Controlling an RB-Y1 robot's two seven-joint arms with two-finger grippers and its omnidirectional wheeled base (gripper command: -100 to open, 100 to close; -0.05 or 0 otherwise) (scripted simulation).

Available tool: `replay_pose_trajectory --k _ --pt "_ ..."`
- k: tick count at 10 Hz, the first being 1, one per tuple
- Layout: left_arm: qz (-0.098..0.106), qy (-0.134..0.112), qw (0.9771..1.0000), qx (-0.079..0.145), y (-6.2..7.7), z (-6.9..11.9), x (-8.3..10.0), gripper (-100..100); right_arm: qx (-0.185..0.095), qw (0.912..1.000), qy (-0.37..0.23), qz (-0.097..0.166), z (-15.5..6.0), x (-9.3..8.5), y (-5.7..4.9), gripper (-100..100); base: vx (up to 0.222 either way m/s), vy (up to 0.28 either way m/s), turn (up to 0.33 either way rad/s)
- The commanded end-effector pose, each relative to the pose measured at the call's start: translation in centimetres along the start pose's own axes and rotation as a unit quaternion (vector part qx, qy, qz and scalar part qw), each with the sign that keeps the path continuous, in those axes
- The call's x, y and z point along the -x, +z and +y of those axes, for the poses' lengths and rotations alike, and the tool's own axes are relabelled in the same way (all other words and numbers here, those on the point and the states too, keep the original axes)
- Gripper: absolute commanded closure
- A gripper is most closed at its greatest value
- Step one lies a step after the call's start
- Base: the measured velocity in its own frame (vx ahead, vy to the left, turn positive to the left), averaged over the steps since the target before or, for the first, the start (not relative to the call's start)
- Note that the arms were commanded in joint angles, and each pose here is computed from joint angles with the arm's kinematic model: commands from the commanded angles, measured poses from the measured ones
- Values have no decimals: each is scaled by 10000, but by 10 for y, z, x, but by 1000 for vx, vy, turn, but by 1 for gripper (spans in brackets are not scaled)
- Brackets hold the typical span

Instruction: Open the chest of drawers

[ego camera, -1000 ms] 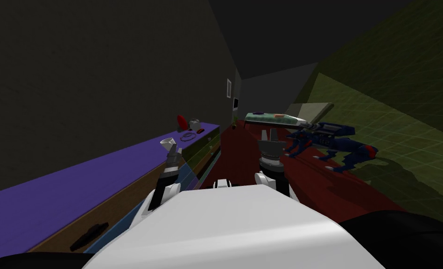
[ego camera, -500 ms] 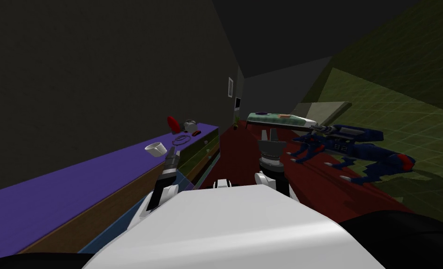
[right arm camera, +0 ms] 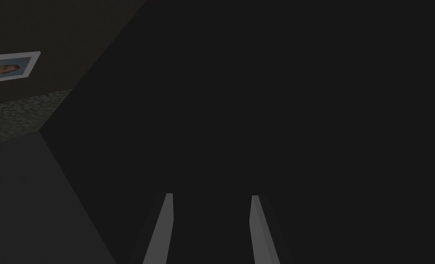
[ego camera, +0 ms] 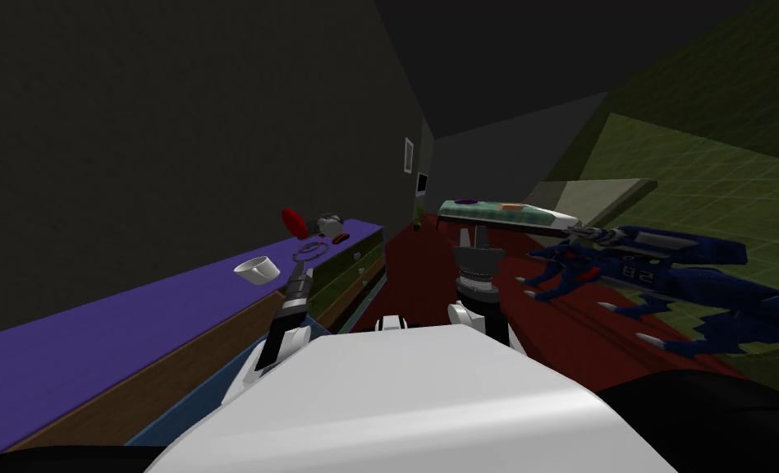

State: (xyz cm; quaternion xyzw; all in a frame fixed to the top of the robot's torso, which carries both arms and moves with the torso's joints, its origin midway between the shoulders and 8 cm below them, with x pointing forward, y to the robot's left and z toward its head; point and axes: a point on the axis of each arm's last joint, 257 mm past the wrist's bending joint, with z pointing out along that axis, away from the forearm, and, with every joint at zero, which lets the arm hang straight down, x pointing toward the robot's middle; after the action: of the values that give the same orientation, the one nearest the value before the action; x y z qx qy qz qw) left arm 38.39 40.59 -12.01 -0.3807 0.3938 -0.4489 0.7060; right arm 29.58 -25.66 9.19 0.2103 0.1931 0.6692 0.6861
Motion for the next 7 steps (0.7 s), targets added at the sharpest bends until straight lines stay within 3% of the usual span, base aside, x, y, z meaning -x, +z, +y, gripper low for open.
replay_pose_trajectory --k 1,7 --pt "-99 -24 9997 209 -4 20 10 -100 0 10000 0 0 0 0 0 0 133 -127 70" --pt "-472 -116 9967 644 -20 62 40 -100 0 10000 -1 0 0 0 0 0 154 -149 92"
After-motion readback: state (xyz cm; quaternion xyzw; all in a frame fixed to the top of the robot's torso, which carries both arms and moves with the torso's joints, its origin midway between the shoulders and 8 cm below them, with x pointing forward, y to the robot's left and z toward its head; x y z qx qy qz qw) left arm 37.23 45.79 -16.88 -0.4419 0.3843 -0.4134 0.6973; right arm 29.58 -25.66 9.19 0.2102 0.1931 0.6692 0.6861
